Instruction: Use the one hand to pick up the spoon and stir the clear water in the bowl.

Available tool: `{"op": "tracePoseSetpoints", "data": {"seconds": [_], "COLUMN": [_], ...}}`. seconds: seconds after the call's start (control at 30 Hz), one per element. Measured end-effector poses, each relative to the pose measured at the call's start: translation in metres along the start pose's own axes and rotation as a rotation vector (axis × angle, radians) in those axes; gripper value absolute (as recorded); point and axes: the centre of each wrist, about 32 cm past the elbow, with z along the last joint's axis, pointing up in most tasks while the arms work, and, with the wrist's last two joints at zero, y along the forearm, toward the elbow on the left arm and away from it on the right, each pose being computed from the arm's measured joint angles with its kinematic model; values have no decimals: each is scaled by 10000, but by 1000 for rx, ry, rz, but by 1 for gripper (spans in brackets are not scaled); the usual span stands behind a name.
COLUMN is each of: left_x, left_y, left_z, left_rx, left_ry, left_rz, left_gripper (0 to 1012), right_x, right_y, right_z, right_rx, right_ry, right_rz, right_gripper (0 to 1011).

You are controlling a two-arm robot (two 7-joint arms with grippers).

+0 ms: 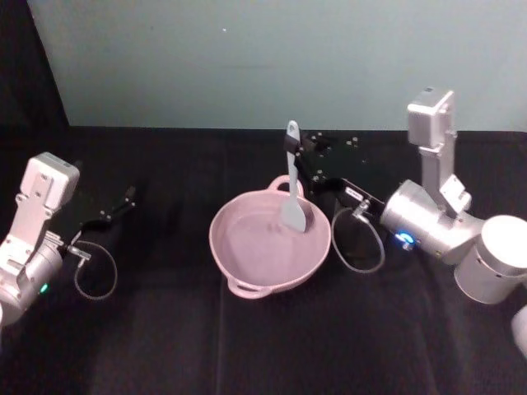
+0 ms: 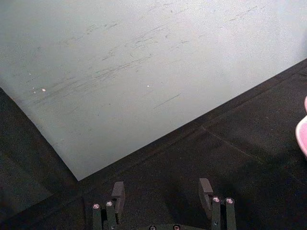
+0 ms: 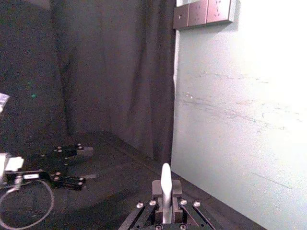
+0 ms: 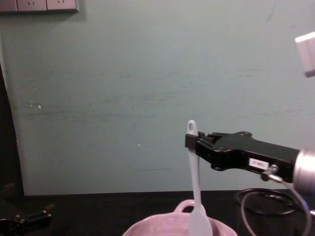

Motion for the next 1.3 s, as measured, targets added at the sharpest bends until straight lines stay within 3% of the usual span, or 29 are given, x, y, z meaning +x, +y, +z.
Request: {"op": "tracePoseSetpoints", "data": {"seconds": [0.2,0.37,0.57,0.8,1.1,1.3], "left_x": [0,0,0,0,0,0], "left_y": [0,0,0,0,0,0], "left_z": [0,0,0,0,0,0], "left_rx": [0,0,0,0,0,0], "left_ry": [0,0,0,0,0,0], "left_rz": [0,0,0,0,0,0], "left_gripper": [1011,1011,1011,1011,1011,1011], "right_x": [-83,-178,-300,-371,-349,-239], "right_y": [-166,-194,-83,121,341,406], "right_z": [29,13,-42,-112,-195,-228], "right_rx": [11,21,33,69,106,104], "right_ry": [33,69,107,113,65,24], "right_rz": [35,77,120,125,50,-33], "right_gripper": [114,114,116,114,114,114]}}
